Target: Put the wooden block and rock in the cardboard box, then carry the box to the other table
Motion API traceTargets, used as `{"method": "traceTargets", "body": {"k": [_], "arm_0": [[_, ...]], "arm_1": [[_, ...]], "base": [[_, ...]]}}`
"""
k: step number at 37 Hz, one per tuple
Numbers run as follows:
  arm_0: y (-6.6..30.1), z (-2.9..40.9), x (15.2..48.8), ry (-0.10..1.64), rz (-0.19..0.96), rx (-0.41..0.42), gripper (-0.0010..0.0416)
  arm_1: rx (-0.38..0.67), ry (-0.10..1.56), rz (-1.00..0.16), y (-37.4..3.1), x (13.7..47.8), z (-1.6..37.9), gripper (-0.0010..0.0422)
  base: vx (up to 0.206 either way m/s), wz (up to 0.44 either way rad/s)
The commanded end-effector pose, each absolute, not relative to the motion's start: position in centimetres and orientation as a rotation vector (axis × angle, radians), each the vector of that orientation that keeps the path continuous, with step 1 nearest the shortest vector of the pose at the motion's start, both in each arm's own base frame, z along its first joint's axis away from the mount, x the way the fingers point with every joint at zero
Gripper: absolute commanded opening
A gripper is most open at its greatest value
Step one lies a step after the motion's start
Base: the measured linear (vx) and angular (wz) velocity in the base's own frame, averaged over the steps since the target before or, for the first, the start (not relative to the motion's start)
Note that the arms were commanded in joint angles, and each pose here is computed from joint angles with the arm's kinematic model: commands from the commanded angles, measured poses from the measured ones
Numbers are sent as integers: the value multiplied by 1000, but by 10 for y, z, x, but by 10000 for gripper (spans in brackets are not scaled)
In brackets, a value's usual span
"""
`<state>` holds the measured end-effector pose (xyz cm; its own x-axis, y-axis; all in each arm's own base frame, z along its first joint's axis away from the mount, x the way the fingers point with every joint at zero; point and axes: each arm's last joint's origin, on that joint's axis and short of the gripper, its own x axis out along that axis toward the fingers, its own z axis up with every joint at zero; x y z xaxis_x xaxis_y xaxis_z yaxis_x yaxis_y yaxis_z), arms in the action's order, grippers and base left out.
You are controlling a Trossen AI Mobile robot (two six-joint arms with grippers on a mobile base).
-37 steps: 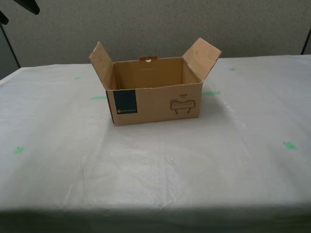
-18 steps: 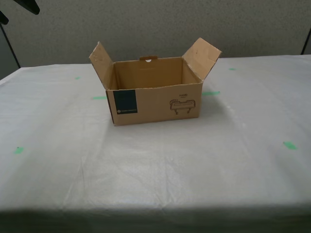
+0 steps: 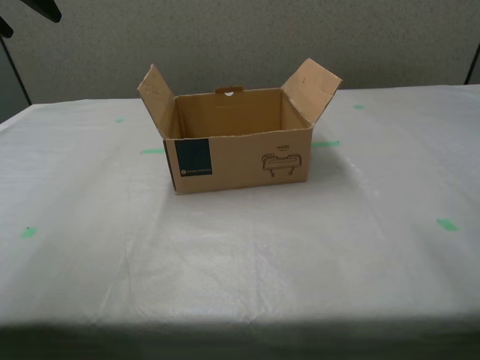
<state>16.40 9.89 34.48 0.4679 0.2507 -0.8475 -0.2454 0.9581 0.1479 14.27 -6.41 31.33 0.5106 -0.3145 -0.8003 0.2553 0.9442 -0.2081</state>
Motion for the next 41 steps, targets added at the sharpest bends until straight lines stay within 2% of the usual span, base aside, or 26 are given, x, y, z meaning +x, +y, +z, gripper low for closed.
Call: {"method": "traceTargets", "body": {"k": [1,41], "arm_0": [[99,345,164,1039,297,8,399],[99,345,164,1039,297,8,398]], "arm_1": [[-64,976,-342,-64,143,313,309],[-65,976,-342,-64,143,313,309]], "base": [[0,0],[0,0]]}}
